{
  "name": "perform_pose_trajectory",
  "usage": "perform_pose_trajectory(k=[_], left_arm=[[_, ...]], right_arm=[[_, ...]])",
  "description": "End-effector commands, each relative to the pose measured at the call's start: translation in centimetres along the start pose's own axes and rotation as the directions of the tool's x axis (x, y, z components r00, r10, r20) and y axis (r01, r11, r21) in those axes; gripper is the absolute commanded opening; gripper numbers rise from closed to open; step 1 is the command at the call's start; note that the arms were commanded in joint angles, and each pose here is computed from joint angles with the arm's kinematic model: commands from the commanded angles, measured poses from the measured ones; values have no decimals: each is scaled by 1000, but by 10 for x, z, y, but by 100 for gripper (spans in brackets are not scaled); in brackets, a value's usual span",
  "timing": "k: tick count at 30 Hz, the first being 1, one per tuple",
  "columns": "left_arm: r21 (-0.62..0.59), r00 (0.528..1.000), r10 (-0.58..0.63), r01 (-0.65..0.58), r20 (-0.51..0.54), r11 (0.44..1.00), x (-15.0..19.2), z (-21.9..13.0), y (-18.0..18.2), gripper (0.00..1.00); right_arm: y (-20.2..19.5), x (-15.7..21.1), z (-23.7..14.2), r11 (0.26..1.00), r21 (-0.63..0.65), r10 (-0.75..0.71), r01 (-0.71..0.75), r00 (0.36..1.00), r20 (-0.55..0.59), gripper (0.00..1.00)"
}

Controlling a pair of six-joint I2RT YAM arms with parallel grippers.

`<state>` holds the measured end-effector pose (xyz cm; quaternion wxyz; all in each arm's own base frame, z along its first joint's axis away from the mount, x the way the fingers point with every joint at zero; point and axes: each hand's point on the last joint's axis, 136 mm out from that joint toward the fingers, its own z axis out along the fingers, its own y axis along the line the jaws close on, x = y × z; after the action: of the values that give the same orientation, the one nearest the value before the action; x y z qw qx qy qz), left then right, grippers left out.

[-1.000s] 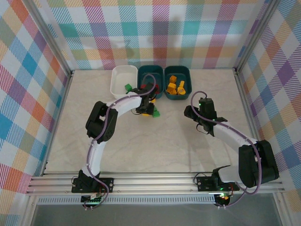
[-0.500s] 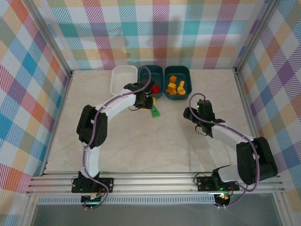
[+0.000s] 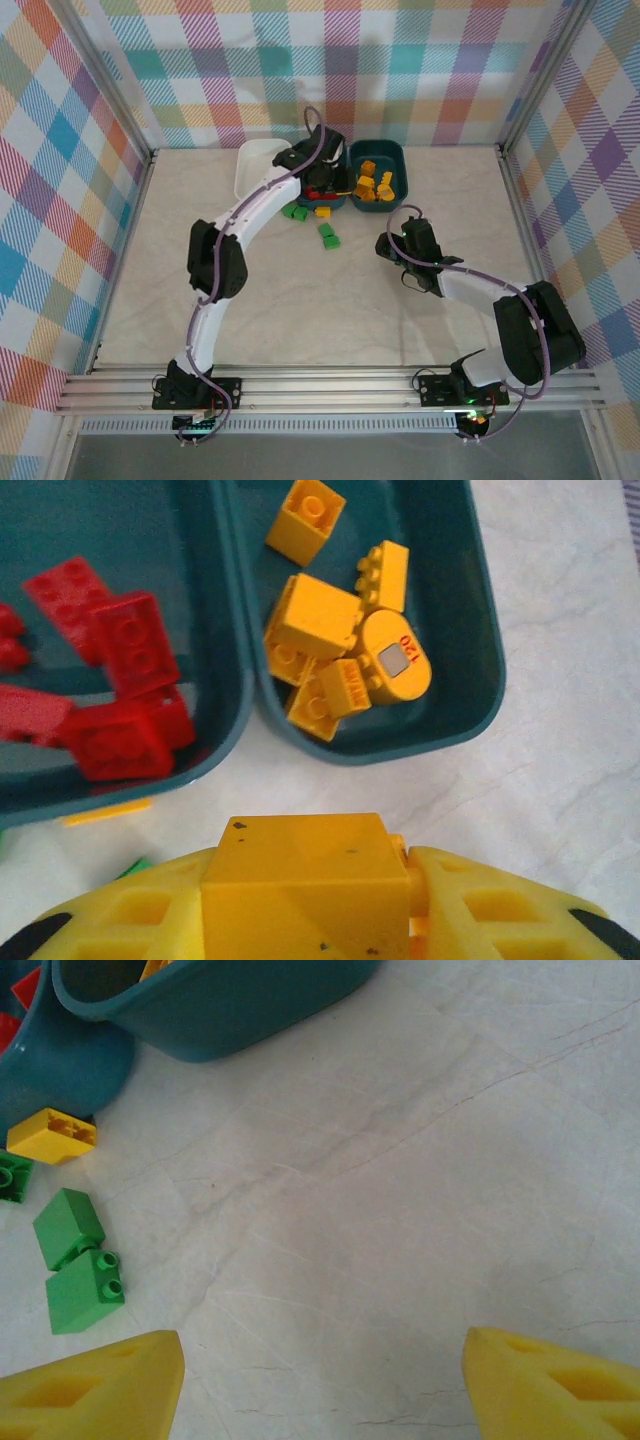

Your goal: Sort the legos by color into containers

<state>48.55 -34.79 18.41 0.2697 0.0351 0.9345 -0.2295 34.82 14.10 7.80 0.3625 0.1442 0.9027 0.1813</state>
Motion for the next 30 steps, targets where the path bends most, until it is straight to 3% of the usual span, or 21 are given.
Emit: perform_pose_trajectory(k=[1, 15, 24, 28, 30], left_arm=[[58, 999, -27, 28, -26, 998, 1, 12, -20, 34], [205, 992, -33, 9, 118, 979, -36, 66, -49, 39], [226, 984, -78, 40, 160, 973, -42, 98, -46, 42], [258, 979, -109, 62, 172, 964, -45, 106, -50, 51], [261, 976, -106, 55, 189, 964, -48, 107, -51, 65]], right_arm=[[2, 3, 6, 999, -20, 50, -50, 999, -13, 74], [-4, 16, 26, 986, -31, 158, -162, 981, -110, 74], [-10, 8, 19, 984, -32, 172, -175, 981, -85, 74], [-11, 7, 18, 983, -31, 177, -180, 981, -85, 74], [-14, 6, 17, 982, -22, 184, -187, 980, -80, 74]])
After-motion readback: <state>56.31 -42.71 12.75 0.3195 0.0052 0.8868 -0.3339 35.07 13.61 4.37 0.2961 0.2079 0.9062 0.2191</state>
